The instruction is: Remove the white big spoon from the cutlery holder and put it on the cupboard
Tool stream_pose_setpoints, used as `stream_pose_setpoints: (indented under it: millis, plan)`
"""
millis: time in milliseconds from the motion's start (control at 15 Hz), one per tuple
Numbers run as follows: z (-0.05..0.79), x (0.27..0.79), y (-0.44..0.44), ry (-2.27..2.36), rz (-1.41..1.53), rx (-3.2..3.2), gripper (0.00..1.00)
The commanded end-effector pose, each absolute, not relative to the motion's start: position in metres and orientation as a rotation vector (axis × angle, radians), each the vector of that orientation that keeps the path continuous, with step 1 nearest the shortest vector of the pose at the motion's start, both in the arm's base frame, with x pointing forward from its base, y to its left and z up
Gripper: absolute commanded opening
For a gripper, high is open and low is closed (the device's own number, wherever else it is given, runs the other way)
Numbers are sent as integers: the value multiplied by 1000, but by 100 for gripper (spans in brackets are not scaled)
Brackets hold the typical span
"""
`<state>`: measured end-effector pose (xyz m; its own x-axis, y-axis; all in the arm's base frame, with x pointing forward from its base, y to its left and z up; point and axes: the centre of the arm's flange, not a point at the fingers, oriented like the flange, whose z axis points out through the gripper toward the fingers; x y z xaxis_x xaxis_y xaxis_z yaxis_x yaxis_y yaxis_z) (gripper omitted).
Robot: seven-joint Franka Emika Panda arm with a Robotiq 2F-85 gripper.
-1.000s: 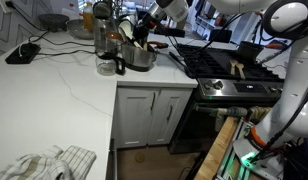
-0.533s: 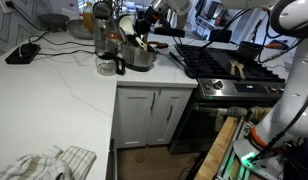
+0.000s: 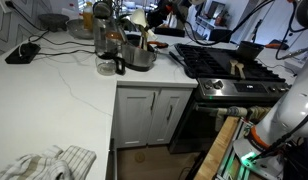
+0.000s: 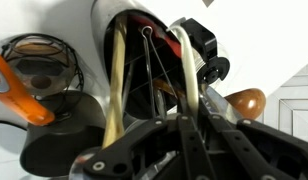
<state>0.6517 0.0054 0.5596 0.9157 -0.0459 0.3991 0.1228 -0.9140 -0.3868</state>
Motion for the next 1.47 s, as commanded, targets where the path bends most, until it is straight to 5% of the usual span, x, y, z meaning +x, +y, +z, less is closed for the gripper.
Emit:
stream_pose_setpoints:
  millis: [0,667,1400]
  plan:
    - [568,599,-28,70,-563,-2671,2]
    - [566,519,-110,313,-610,-2606,2]
    - [478,531,-191,594,-501,-2331,2]
